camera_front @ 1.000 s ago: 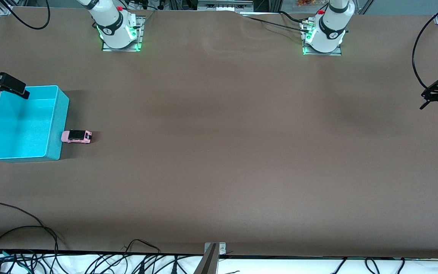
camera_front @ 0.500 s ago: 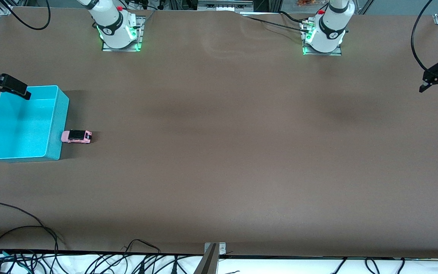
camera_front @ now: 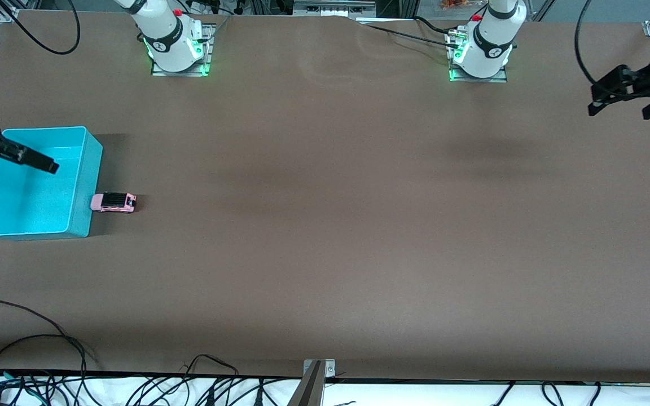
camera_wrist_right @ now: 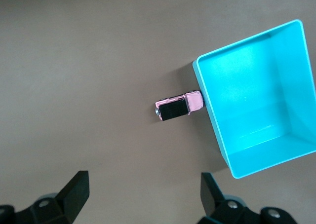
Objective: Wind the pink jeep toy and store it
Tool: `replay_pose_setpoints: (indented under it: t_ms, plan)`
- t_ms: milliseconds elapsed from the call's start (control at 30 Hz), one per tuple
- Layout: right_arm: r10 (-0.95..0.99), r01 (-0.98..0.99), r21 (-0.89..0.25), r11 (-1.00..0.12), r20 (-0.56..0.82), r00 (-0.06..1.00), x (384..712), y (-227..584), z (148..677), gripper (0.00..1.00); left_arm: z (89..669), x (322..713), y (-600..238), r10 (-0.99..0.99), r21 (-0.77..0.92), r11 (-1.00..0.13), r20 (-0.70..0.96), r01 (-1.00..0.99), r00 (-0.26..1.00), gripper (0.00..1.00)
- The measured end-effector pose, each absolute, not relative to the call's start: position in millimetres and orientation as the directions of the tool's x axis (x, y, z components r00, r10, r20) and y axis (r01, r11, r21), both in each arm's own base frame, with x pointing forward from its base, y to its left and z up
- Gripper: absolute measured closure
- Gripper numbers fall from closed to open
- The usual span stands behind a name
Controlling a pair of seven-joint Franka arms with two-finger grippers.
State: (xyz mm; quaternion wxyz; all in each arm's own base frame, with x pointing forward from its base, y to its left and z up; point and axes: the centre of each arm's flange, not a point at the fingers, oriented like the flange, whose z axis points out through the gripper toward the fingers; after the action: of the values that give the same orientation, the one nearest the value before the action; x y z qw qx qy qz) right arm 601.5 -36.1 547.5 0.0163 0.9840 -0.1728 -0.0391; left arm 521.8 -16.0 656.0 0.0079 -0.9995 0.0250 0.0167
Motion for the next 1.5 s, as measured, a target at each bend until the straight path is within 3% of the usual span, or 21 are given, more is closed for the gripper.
replay_pose_setpoints:
  t_ms: [200, 433, 767, 1167, 1500]
  plan:
    - [-0.48, -0.474, 0.081, -0.877, -0.091, 0.872, 624, -44, 496, 0.0, 653, 529, -38, -0.008, -0.024, -1.0, -0.056, -0.009, 0.998, 0.0]
    - [-0.724, -0.712, 0.139, -0.689, -0.089, 0.684, 636, -39, 458, 0.0, 654, 543, -31, 0.018, -0.038, -0.999, -0.074, 0.015, 0.997, 0.0]
    - [-0.898, -0.884, 0.159, -0.439, -0.043, 0.438, 634, -39, 418, 0.0, 654, 550, -30, 0.035, -0.04, -0.999, -0.074, 0.032, 0.997, 0.0]
    - [-0.972, -0.965, 0.12, -0.233, 0.008, 0.236, 616, -49, 344, 0.0, 657, 553, -21, 0.072, -0.005, -0.997, -0.048, 0.072, 0.996, 0.0]
    - [-0.987, -0.982, 0.106, -0.153, 0.027, 0.157, 582, -74, 287, 0.0, 658, 557, -5, 0.102, 0.006, -0.995, -0.022, 0.102, 0.995, 0.0]
